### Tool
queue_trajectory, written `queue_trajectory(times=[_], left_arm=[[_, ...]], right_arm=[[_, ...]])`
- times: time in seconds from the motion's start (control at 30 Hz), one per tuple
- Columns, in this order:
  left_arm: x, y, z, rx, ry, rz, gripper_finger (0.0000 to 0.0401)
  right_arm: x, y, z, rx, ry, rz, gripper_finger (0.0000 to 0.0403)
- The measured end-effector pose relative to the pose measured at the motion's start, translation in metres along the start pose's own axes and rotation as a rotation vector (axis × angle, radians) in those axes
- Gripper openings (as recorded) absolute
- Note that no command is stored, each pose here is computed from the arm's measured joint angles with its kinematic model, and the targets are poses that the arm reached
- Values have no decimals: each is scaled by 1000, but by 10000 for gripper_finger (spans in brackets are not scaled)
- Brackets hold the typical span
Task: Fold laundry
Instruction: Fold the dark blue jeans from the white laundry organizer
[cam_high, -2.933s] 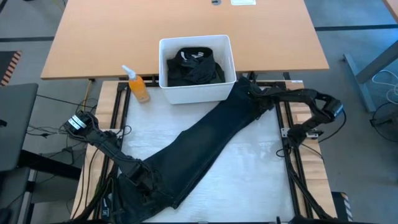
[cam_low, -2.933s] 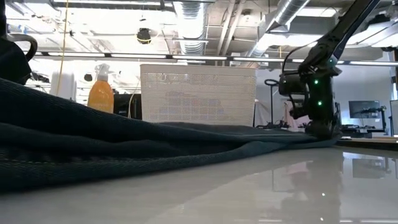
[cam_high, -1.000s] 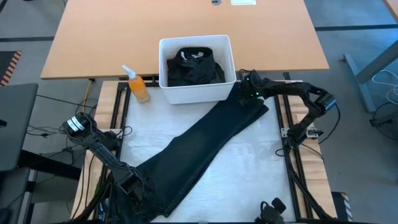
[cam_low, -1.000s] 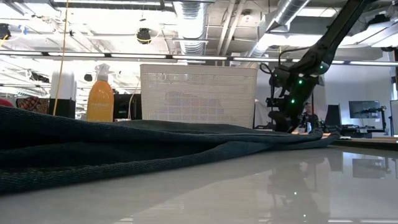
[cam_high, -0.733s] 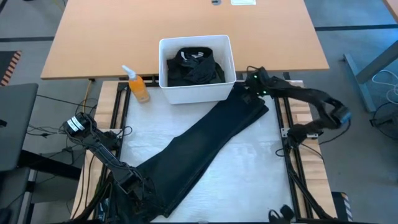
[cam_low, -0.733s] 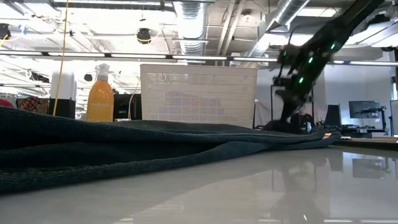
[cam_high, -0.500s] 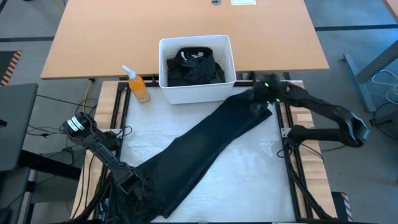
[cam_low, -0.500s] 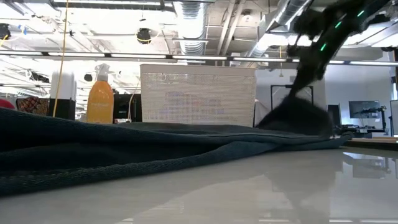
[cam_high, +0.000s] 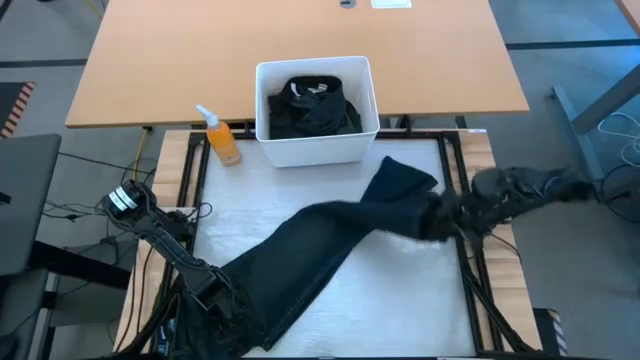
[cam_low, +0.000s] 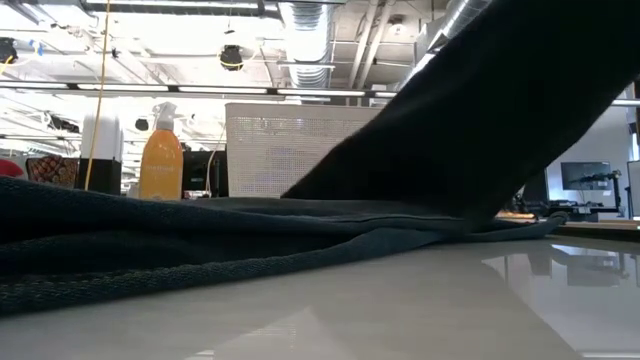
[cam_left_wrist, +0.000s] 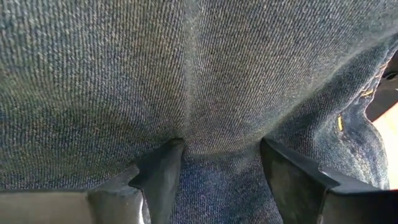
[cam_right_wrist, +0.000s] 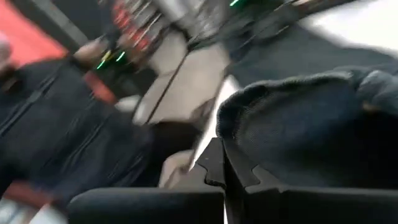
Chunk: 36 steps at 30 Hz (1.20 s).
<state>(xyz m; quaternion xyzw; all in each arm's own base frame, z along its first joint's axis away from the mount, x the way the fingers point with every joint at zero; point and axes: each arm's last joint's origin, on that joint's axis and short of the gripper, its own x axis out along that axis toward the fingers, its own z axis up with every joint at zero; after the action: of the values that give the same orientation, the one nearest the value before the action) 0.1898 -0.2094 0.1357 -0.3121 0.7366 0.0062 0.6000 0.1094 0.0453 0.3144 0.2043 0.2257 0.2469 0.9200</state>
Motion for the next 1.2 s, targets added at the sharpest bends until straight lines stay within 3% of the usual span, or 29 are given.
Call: queue_trajectory(times=[0.13,0.23,0.43,0.6,0.7,0.8,0.97,1.03,1.13,1.2], left_arm=[[0,0,0,0,-7,2,217],[0,0,0,0,-6,2,217],[0,0,0,2,17,-6,217],[0,0,0,43,27,-7,217],[0,0,0,44,30,-7,217],[0,0,0,41,30,-7,217],[0,0,0,23,30,-7,217],[0,0,0,21,28,-6,217],[0,0,0,21,23,-5,217],[0,0,0,22,22,-4,217]], right_arm=[[28,29,-20,-72,90,228,9],[50,52,-36,-118,162,331,9],[82,87,-63,-68,217,363,9],[85,101,-71,-59,156,347,10],[82,98,-76,-16,178,274,12],[82,85,-82,75,255,127,27],[75,52,-103,335,462,-275,73],[70,43,-108,429,538,-384,93],[66,37,-108,469,617,-413,126],[65,34,-104,425,620,-389,146]])
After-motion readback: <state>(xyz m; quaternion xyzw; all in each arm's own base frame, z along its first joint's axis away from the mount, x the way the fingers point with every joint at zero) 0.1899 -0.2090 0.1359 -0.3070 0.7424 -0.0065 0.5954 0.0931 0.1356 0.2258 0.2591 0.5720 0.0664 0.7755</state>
